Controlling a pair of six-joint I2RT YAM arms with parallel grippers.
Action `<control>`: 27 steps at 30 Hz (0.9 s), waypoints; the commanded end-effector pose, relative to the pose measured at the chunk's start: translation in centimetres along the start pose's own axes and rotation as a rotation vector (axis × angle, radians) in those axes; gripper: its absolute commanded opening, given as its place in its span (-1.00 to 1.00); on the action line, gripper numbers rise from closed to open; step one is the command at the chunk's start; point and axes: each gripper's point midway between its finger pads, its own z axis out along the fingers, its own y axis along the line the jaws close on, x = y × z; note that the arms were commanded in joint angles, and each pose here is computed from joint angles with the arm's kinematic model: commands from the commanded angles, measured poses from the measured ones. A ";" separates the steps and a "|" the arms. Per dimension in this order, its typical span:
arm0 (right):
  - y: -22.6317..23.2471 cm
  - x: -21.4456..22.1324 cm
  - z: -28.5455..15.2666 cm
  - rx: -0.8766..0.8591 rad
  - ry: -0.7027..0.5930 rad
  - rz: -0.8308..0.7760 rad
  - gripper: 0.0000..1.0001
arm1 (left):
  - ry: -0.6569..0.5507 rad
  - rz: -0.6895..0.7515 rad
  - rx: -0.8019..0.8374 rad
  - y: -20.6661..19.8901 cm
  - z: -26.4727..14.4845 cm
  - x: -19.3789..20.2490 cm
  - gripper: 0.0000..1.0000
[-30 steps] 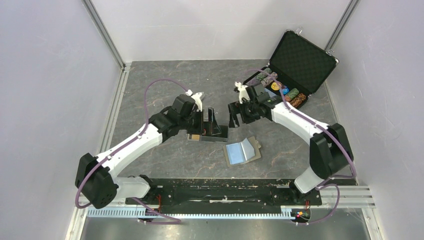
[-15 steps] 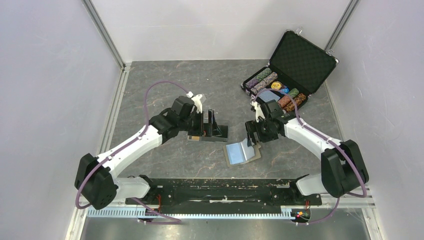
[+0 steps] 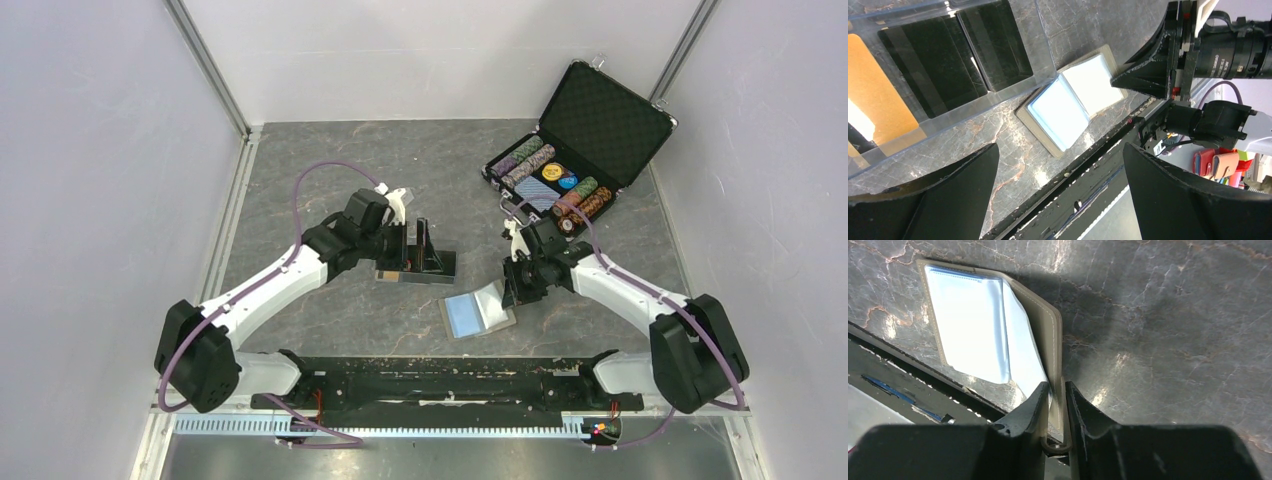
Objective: Put the credit cards into the card holder
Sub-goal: Move the card holder to the center of the board.
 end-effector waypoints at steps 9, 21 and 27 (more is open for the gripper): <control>0.9 2.7 -0.3 -0.021 -0.042 0.147 -0.62 | -0.023 0.047 -0.015 1.0 -1.0 -2.1 1.00; 1.7 -0.4 -2.4 -0.014 -0.152 0.136 0.11 | 0.017 -0.089 -0.036 3.0 -0.4 -2.4 1.00; 2.6 -4.9 -3.8 -0.043 -0.175 0.094 0.25 | 0.059 -0.109 -0.010 2.8 0.6 -2.5 1.00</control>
